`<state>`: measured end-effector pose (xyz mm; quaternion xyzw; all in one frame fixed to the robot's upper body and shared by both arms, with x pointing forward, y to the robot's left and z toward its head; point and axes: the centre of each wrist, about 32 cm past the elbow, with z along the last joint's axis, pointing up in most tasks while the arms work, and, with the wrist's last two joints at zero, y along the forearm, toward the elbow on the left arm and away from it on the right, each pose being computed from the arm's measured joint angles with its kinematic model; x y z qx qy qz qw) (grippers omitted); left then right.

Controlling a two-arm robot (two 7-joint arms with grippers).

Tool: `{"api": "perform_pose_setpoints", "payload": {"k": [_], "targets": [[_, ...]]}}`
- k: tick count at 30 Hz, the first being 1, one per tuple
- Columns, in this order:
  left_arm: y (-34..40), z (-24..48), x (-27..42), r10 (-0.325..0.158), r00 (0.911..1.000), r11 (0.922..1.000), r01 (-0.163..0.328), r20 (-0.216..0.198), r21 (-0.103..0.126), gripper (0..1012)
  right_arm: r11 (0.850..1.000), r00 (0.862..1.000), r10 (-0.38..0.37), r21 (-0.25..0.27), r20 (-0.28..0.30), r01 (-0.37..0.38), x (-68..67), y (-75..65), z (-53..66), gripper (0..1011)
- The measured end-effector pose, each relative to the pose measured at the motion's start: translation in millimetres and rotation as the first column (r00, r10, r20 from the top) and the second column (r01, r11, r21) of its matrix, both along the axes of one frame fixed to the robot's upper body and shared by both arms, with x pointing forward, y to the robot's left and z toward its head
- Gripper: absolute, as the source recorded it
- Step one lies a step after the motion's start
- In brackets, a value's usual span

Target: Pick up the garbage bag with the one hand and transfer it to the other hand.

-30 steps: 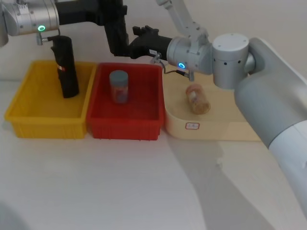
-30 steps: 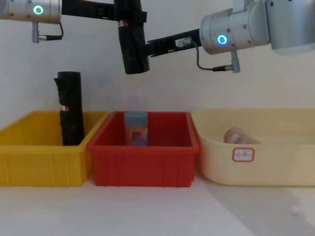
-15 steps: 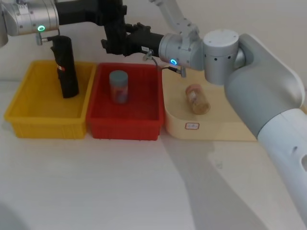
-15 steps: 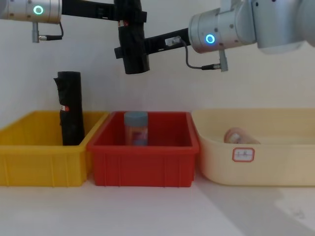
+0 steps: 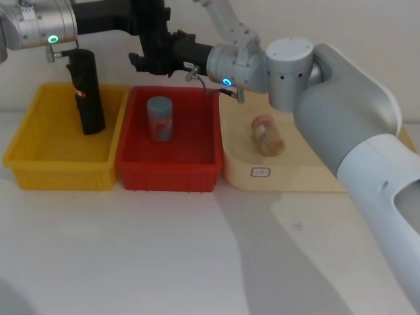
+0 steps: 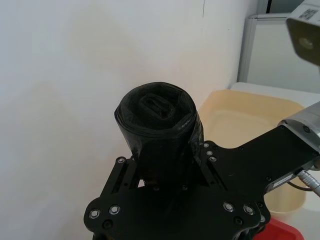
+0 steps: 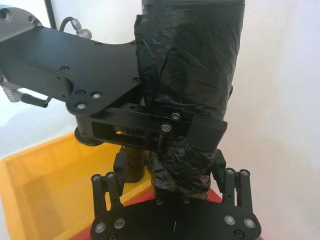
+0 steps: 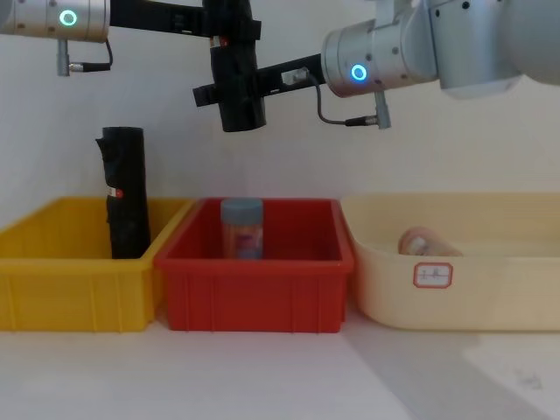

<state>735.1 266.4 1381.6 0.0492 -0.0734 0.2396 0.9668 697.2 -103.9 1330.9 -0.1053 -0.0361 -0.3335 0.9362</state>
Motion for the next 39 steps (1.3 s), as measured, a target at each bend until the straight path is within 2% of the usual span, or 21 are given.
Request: {"api": "perform_pose_setpoints", "payload": {"k": [23, 32, 35, 39], "targets": [[0.1, 0.0, 0.0, 0.0, 1.0, 1.0, 0.0, 0.0, 0.0, 396, 1.0, 1.0, 0.01, 0.007, 0.003, -0.01, 14.2, 10.3, 0.4, 994], [0.0, 0.0, 0.0, 0.0, 1.0, 1.0, 0.0, 0.0, 0.0, 396, 1.0, 1.0, 0.011, 0.006, 0.003, -0.011, 15.1, 11.8, 0.2, 818], [0.0, 0.0, 0.0, 0.0, 1.0, 1.0, 0.0, 0.0, 0.0, 396, 1.0, 1.0, 0.012, 0.006, 0.002, -0.012, 15.3, 12.0, 0.2, 692], [0.0, 0.0, 0.0, 0.0, 1.0, 1.0, 0.0, 0.0, 0.0, 396, 1.0, 1.0, 0.012, 0.006, 0.003, -0.012, 15.5, 12.3, 0.4, 613]]}}
